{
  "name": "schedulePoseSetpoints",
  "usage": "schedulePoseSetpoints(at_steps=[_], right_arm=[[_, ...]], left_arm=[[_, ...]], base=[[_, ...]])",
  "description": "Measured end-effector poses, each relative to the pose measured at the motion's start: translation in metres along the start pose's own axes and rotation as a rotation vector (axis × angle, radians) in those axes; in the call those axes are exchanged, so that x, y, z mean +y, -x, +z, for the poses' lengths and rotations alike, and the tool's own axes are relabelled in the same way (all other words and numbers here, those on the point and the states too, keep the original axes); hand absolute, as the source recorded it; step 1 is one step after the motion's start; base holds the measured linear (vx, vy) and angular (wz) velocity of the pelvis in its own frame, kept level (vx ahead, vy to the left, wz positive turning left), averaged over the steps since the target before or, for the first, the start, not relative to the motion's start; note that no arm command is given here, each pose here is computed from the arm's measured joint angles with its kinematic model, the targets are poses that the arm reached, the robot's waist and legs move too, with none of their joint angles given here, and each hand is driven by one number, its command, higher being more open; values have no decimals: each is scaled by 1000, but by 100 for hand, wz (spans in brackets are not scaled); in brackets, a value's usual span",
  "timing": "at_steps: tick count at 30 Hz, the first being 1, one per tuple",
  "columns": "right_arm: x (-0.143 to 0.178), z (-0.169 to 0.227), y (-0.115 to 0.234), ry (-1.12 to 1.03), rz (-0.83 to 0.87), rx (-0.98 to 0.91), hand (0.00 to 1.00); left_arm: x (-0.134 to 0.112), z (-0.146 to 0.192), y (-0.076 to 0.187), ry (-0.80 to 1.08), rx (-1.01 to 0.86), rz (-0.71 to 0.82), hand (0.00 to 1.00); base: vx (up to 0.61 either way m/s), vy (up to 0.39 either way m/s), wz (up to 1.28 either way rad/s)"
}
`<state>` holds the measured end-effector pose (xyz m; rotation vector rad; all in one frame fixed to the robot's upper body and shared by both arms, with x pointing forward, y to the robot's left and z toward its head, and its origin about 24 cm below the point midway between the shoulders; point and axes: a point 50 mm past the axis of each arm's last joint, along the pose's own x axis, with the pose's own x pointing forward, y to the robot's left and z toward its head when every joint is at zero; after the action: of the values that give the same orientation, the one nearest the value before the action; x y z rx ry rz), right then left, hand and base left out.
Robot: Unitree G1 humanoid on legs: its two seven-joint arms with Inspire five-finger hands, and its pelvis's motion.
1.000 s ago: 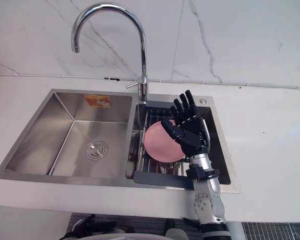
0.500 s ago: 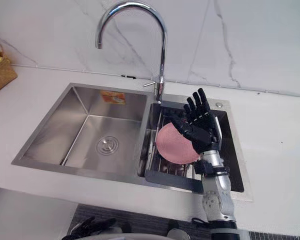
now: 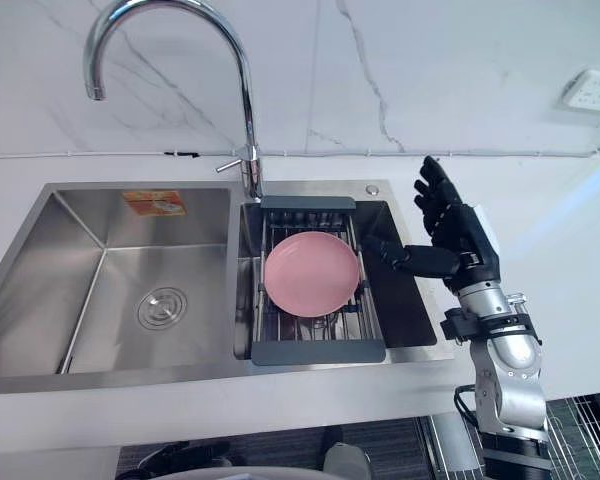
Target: Walk over to the sink, pick up the cup, carry it to the dishwasher, place the cup inside the dishwasher, then close the dishwasher door
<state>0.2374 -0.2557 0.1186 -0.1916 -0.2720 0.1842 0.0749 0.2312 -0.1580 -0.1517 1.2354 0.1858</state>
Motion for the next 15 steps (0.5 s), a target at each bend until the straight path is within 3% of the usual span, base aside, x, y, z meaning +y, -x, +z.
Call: schedulePoseSetpoints(at_steps=[9,15], right_arm=[[5,1,1,231,65,40,100],[21,-3,-2,360,111,44,100]], left_arm=[[1,41,-2,-28,-89,6,100],[-2,45,-3,-15,-104,-4,100]], base=[[-67,30,-5],[-27,30,3]])
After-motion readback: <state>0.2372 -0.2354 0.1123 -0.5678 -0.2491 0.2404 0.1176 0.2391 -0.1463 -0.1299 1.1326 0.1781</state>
